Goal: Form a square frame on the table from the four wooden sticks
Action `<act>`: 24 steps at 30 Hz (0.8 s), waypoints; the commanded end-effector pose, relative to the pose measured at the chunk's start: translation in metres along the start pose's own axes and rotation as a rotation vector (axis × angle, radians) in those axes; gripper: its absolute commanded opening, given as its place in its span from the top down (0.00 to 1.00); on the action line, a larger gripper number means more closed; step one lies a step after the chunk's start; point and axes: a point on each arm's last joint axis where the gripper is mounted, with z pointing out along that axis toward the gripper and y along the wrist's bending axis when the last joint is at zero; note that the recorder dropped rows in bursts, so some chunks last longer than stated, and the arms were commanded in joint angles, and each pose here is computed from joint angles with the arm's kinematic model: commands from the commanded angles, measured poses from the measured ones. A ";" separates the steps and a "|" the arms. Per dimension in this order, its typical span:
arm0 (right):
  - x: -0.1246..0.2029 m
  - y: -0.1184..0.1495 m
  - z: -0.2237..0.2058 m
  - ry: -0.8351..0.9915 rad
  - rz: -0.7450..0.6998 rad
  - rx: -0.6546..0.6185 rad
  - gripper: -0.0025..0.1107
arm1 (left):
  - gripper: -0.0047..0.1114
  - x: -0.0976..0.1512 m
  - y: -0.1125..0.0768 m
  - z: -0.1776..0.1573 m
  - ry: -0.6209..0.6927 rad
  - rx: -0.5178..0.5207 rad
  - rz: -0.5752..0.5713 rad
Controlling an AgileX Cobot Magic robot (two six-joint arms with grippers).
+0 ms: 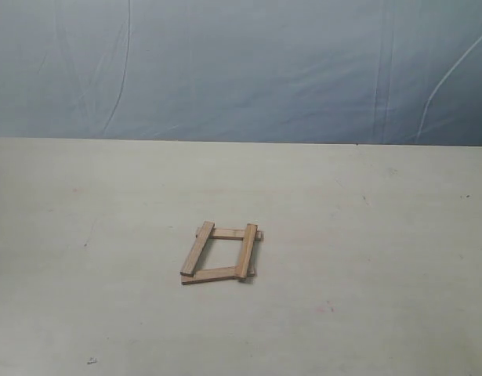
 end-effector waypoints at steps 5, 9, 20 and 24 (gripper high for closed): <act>-0.001 0.000 0.000 -0.011 0.000 0.005 0.99 | 0.96 -0.002 0.001 -0.006 -0.034 -0.001 0.045; -0.001 0.000 0.000 -0.011 0.000 0.005 0.99 | 0.96 -0.002 0.001 -0.006 -0.034 -0.001 0.045; -0.001 0.000 0.000 -0.013 0.000 0.004 0.99 | 0.96 0.007 0.006 -0.006 -0.083 -0.007 0.189; -0.001 0.000 0.000 -0.013 0.000 0.004 0.99 | 0.96 0.021 0.017 -0.010 -0.204 -0.029 0.223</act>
